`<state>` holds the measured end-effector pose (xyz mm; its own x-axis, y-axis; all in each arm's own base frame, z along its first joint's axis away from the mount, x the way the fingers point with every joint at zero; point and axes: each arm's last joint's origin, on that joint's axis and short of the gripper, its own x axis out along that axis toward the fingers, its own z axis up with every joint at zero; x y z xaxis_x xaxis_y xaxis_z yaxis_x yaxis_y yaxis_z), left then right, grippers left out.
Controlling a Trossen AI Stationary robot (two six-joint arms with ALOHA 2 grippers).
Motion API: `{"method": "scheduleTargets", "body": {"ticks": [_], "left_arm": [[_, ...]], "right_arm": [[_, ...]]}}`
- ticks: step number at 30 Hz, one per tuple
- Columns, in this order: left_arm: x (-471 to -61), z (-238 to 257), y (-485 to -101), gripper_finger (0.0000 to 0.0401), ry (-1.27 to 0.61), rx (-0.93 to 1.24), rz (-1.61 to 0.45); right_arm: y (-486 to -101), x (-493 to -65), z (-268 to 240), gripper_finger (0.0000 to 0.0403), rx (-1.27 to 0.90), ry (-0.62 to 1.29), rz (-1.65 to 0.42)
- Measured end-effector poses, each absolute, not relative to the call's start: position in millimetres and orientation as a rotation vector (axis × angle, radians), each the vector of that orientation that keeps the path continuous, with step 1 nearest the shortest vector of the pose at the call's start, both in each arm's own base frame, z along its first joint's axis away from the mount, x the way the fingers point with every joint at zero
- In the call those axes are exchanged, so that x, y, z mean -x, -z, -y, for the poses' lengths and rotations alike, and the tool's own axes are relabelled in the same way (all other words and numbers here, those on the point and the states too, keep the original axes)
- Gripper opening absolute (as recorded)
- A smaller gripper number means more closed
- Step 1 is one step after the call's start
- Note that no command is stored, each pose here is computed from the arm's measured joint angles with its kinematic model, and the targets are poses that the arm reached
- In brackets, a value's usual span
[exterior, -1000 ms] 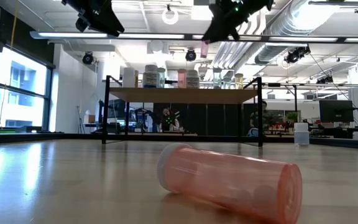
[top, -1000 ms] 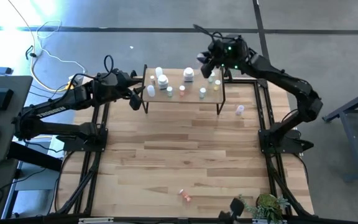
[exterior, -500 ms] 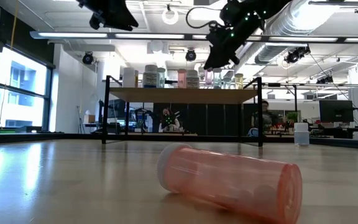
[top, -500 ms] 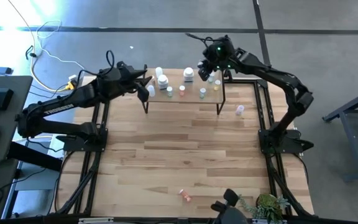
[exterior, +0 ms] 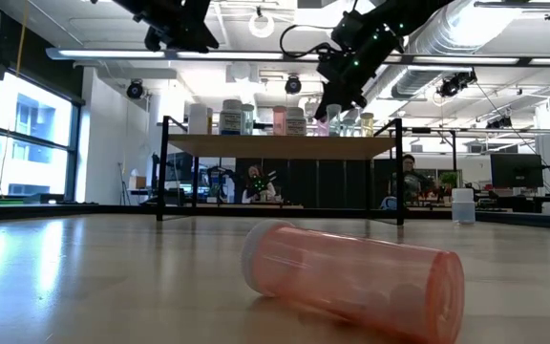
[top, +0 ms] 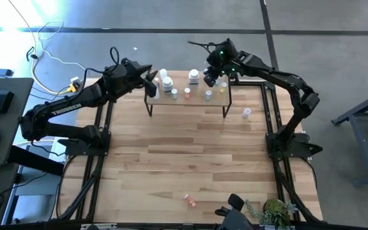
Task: Pick and place medicine bottles onto shelf by color
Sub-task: Put the purple pill bottle on the shelf
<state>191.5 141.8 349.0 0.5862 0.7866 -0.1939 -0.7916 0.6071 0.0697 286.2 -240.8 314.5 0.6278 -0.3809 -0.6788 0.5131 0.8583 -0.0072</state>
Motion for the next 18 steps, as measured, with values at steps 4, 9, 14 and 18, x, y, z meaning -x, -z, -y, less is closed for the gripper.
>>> {"method": "scheduleTargets", "body": {"ticks": [4, 9, 14, 18], "left_arm": [[-190.9, -143.0, -349.7, 0.0160, -0.926, 0.025, -0.206], [-191.2, -143.0, -351.4, 0.0160, -0.922, 0.022, -0.187], [-191.2, -143.0, -351.4, 0.0160, -0.922, 0.022, -0.187], [-191.2, -143.0, -351.4, 0.0160, -0.922, 0.022, -0.187]], "right_arm": [[-310.3, -284.7, 241.7, 0.0099, -0.195, 0.505, -0.764], [-309.1, -284.9, 241.4, 0.0099, -0.205, 0.498, -0.769], [-307.1, -284.3, 240.6, 0.0099, -0.242, 0.504, -0.782], [-307.3, -284.4, 240.7, 0.0099, -0.256, 0.511, -0.776]]}}
